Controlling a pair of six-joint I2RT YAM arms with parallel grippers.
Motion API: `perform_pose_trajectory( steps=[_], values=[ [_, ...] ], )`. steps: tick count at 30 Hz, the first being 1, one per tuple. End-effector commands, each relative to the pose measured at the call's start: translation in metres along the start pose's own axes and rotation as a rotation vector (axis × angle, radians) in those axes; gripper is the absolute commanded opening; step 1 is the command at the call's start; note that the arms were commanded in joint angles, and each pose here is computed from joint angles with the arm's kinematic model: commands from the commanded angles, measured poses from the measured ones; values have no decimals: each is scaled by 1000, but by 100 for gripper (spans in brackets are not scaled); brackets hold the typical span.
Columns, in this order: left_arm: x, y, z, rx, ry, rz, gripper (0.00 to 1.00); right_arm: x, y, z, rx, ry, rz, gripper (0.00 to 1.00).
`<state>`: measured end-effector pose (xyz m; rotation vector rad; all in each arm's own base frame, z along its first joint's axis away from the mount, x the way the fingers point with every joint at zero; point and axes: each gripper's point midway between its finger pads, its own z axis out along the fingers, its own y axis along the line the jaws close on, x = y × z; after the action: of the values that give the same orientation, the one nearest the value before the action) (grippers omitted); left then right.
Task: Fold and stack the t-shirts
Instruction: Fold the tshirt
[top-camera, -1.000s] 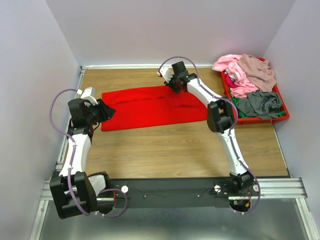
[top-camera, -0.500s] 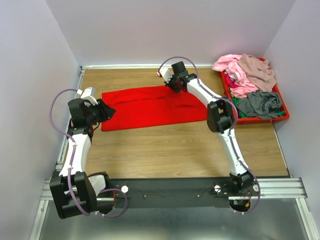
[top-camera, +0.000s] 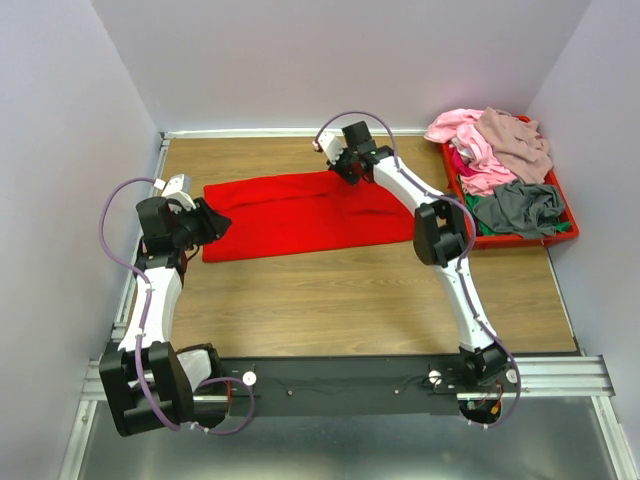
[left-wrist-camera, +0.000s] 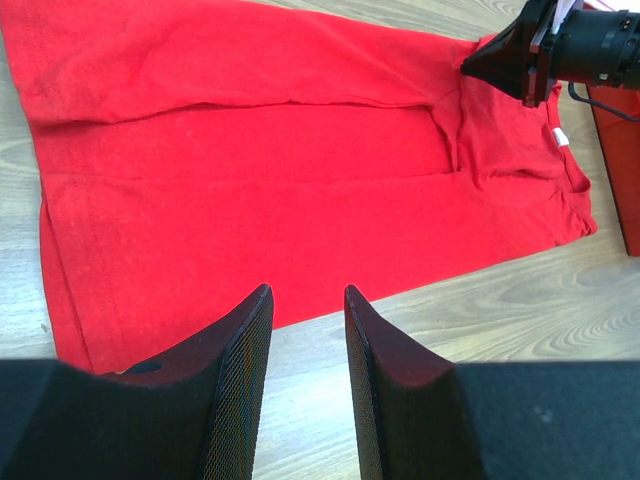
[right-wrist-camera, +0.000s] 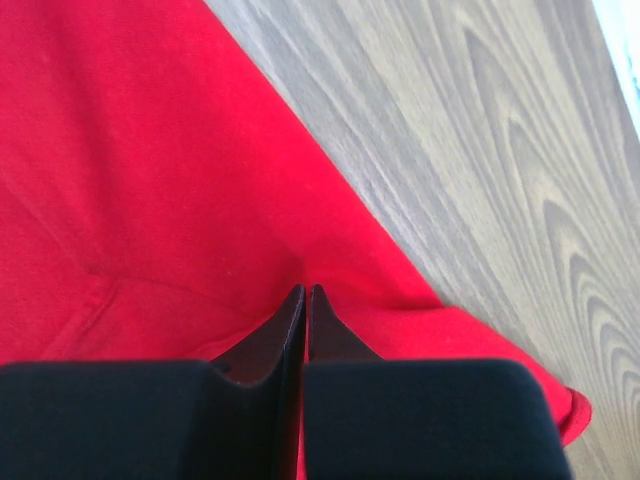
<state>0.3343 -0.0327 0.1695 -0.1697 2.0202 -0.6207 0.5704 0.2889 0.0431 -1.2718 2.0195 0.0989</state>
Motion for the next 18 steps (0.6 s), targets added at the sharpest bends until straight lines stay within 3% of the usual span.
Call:
perform_pose_trajectory(
  steps=[1,8,13,18],
  values=[
    [0,2,1,-9,0,15,43,-23,6,-3,-14,-56,1,9],
    [1,2,1,-10,2,14,43,-27,5,-4,-7,-60,2,9],
    [0,2,1,-9,0,16,43,-18,0,-3,33,-25,9,37],
    [0,1,0,-9,-1,16,43,-9,-2,0,59,8,23,47]
  ],
)
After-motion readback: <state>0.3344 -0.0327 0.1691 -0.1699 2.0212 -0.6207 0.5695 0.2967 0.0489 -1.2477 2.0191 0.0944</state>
